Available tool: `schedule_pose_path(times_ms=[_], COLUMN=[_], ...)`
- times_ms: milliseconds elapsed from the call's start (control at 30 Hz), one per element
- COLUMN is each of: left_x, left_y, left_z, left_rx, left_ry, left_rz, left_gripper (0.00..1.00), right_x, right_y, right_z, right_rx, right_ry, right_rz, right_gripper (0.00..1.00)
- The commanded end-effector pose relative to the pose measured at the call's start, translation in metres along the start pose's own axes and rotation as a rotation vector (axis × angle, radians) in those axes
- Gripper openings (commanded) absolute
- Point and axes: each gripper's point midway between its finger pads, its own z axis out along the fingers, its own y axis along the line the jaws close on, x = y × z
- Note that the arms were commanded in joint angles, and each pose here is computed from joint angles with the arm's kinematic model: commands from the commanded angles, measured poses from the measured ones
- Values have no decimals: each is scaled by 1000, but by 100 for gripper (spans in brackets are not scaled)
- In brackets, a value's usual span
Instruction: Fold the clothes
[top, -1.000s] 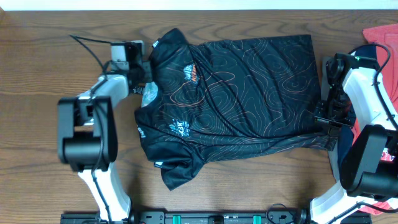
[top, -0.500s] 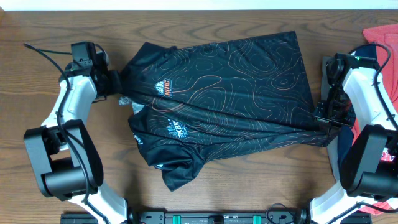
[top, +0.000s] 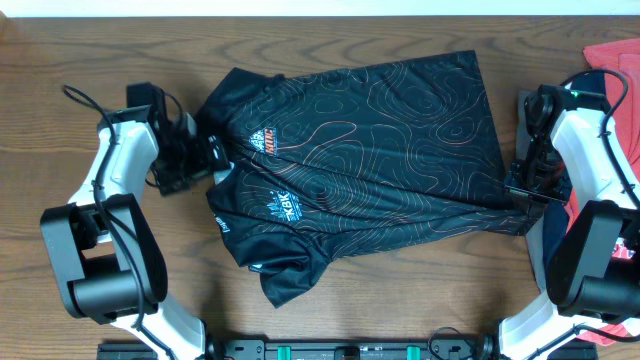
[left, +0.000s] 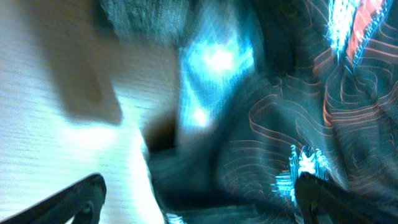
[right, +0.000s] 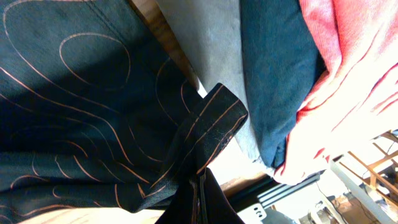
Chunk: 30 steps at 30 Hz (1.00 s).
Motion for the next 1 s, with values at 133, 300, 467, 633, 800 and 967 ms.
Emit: schedule_pose_path(times_ms=[133, 300, 467, 633, 800, 967], left_x=[36, 48, 57, 41, -11, -72], left_y=[-29, -10, 0, -1, -7, 0], left_z=[-1, 20, 43, 53, 40, -11], left_rx=[62, -51, -52, -28, 10, 5], left_ry=[115, 124, 118, 37, -150, -341], left_rz=[-21, -90, -122, -95, -62, -82], left_gripper=[98, 98, 99, 37, 6, 6], right_x=[-3, -3, -3, -7, -15, -28], right_y=[-4, -4, -4, -1, 14, 34], right_z=[-1, -1, -1, -1, -2, -6], right_rx=[-1, -1, -2, -15, -94, -187], right_ry=[-16, -15, -16, -32, -55, -103], right_rz=[17, 17, 17, 21, 28, 30], right_gripper=[1, 1, 1, 1, 1, 1])
